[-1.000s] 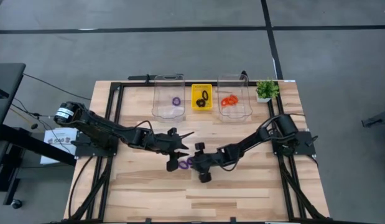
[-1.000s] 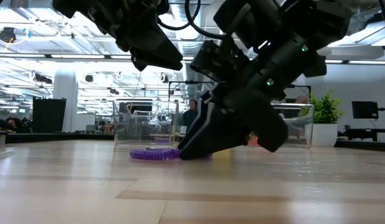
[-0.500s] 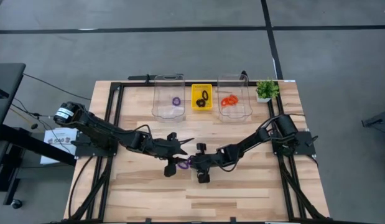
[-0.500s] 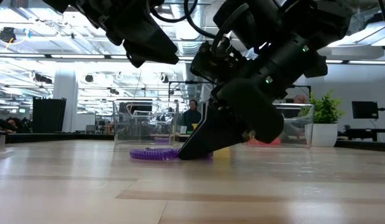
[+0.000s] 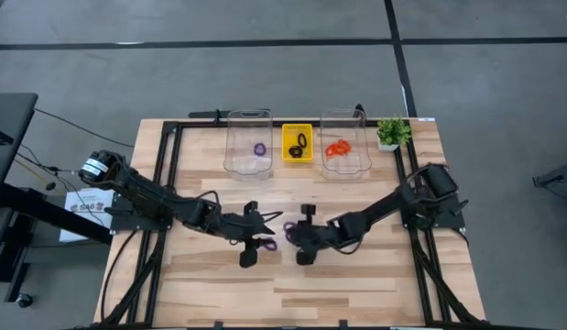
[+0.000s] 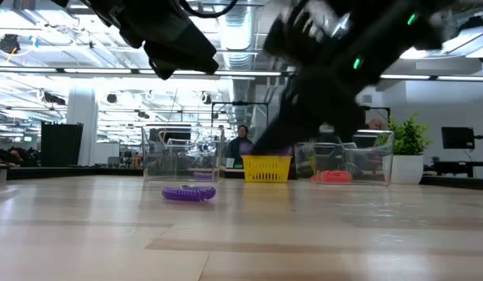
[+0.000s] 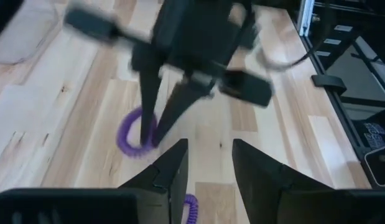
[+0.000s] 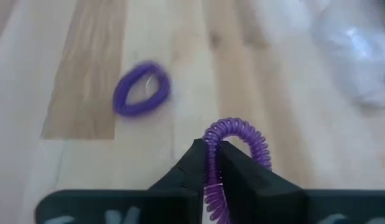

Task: Sort spring keychains
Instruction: Put the right purple spring keychain into the left transparent bin

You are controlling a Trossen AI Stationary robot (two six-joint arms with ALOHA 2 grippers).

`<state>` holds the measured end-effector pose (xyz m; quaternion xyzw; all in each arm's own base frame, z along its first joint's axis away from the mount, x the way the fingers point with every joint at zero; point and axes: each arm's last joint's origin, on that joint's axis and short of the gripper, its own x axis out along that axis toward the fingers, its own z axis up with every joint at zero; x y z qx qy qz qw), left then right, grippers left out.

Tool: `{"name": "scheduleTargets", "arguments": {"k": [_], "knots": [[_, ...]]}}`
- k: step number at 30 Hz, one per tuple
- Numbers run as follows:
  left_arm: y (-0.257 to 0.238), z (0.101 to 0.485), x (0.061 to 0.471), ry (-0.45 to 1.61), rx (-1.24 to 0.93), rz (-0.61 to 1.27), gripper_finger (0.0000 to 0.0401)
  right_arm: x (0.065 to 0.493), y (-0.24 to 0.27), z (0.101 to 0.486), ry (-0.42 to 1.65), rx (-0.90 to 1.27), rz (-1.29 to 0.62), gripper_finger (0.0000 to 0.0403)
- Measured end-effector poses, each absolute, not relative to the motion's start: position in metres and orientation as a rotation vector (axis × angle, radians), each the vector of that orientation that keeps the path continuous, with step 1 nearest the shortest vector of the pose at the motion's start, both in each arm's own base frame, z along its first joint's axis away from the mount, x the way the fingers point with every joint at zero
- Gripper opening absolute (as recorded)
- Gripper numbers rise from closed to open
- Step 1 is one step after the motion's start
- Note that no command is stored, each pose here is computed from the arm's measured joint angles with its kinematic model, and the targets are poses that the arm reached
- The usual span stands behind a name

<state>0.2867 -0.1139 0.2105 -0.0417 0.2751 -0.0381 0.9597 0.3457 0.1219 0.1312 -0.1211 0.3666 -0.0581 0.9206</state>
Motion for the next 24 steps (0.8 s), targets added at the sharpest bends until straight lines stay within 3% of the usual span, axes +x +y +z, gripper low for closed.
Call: {"name": "scheduleTargets", "arguments": {"k": [5,12,24], "knots": [[-0.119,0.211,0.284,0.539,-0.071,-0.036,0.0122,0.331,0.145,0.156,0.673,-0.286,-0.124,0.0045],[-0.128,0.205,0.285,0.530,-0.091,-0.011,0.0122,0.317,0.182,0.185,0.497,-0.341,-0.009,0.0020],[-0.134,0.190,0.304,0.435,-0.016,-0.056,0.0122,0.305,0.219,0.211,0.275,-0.235,0.179,0.0033]]}}
